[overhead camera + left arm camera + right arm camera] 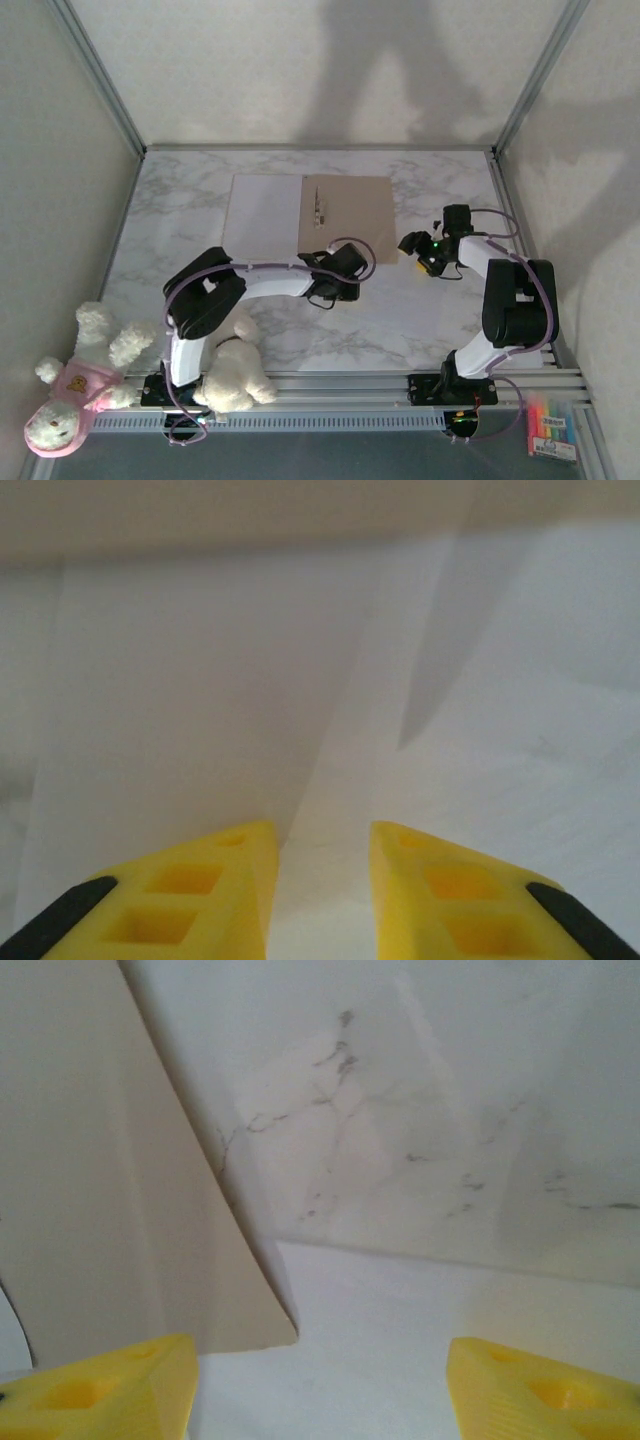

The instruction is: Put the files into the folder

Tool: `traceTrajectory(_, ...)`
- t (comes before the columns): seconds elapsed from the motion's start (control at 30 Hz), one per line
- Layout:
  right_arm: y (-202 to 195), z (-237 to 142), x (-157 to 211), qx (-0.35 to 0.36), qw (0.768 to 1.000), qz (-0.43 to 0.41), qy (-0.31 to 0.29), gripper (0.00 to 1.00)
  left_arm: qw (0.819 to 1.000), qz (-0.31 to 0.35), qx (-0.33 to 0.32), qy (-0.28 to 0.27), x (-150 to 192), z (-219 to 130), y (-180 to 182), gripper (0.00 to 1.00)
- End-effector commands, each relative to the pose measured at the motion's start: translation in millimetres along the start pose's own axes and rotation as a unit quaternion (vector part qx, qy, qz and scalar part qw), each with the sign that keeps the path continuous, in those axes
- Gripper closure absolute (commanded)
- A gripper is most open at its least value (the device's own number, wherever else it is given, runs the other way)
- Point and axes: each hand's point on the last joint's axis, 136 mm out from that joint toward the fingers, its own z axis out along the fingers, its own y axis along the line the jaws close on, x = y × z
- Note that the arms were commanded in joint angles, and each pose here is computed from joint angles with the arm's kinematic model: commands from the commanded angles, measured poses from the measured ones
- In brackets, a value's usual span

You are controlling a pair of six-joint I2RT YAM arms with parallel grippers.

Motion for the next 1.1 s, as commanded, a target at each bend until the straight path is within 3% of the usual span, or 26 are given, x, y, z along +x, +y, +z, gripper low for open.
traceTrajectory(0.0,-15.6,-7.8,5.6,0.019,1.0,0.009,-0.002,0.32,0.998,0.018,-0.05,0.014,-4.1,20.7,27.5,0.69)
traceTrajectory(0.3,-39.0,-17.8,16.4,0.031,0.999,0.037,0.002,0.32,0.998,0.032,-0.059,0.006,-40.4,35.6,32.6,0.69)
traceTrajectory(0.57,-41.1,-23.2,48.3,0.007,0.998,0.053,0.025,0.33,0.999,0.036,-0.027,-0.002,-65.6,42.5,11.4,0.69)
traceTrajectory(1.07,-35.4,-31.9,112.6,-0.023,0.995,0.048,0.085,0.35,0.999,0.027,0.014,-0.033,-85.9,-5.2,-24.9,0.56)
